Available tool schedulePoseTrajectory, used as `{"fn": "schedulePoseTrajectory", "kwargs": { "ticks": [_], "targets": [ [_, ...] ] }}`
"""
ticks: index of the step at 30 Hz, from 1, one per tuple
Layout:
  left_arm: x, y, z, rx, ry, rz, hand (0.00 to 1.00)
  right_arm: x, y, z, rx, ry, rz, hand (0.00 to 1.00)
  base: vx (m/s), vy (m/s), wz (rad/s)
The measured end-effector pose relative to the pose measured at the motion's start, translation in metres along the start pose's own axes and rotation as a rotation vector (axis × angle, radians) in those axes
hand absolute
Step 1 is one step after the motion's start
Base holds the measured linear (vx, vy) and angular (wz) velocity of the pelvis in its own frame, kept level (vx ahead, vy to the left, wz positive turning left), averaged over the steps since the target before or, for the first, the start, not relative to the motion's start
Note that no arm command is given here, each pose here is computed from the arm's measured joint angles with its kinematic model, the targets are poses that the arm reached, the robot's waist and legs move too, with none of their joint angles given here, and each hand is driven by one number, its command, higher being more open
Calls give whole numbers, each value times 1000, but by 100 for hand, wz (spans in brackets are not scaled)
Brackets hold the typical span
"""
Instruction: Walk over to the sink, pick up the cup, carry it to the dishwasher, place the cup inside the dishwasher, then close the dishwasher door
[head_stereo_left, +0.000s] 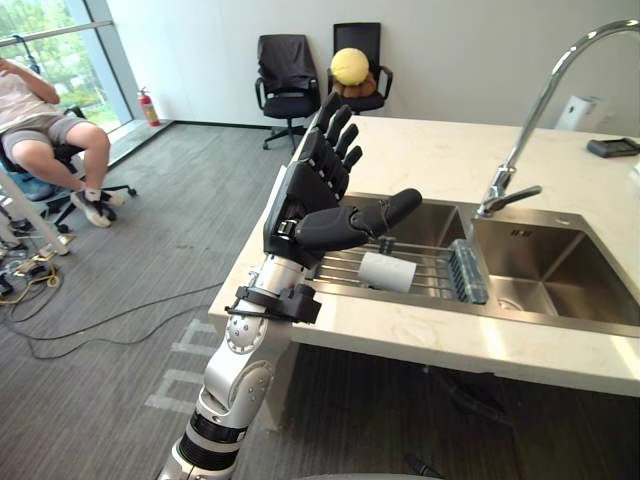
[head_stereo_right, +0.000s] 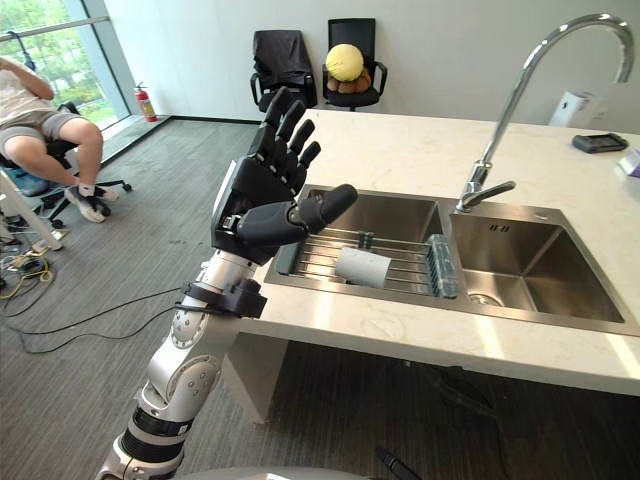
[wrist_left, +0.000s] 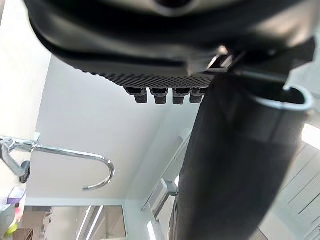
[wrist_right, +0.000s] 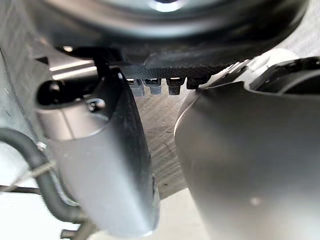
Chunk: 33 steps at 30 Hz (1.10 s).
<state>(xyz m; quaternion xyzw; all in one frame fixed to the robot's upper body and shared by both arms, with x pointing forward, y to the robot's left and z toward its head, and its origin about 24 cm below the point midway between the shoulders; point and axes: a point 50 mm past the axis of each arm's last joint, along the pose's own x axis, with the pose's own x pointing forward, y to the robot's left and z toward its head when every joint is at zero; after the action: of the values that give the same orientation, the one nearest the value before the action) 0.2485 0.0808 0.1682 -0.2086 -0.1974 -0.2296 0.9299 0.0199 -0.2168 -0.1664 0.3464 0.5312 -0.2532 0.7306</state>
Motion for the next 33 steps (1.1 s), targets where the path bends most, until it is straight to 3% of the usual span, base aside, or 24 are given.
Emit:
{"fn": "schedulePoseTrajectory", "kwargs": {
  "ticks": [2, 5, 9, 14, 20, 23, 27, 29, 33],
  "targets": [
    [0, 10, -8, -1, 38, 45, 100, -3, -11, -2, 38, 5, -34, 100, -59, -57, -2],
    [-6, 46, -7, 59, 30, 178, 100, -9, -27, 10, 94, -33, -73, 100, 58, -215, 8],
    [-15, 95, 19, 130, -66, 335, 100, -13, -35, 14, 148, -58, -57, 100, 183, -384, 21],
    [-9, 99, 28, 112, -146, 338, 100, -10, -21, 33, 193, -175, 39, 100, 101, -270, -4],
    [-13, 108, 14, 129, -112, 346, 100, -8, -23, 19, 250, -121, 90, 100, 77, -202, 28],
    [-13, 105, 11, 214, -89, 339, 100, -16, -42, 22, 268, -124, 50, 100, 132, -50, 18],
    [-9, 94, 9, 340, -64, 278, 100, -16, -38, 34, 235, -170, 95, 100, 95, 1, -1],
    [-6, 81, 3, 331, -46, 211, 100, -17, -36, 37, 220, -183, 111, 100, 20, 72, 8],
    [11, 29, 10, 287, -108, -39, 100, -12, -26, 28, 223, -163, 156, 100, 7, 32, 9]
  ]
}}
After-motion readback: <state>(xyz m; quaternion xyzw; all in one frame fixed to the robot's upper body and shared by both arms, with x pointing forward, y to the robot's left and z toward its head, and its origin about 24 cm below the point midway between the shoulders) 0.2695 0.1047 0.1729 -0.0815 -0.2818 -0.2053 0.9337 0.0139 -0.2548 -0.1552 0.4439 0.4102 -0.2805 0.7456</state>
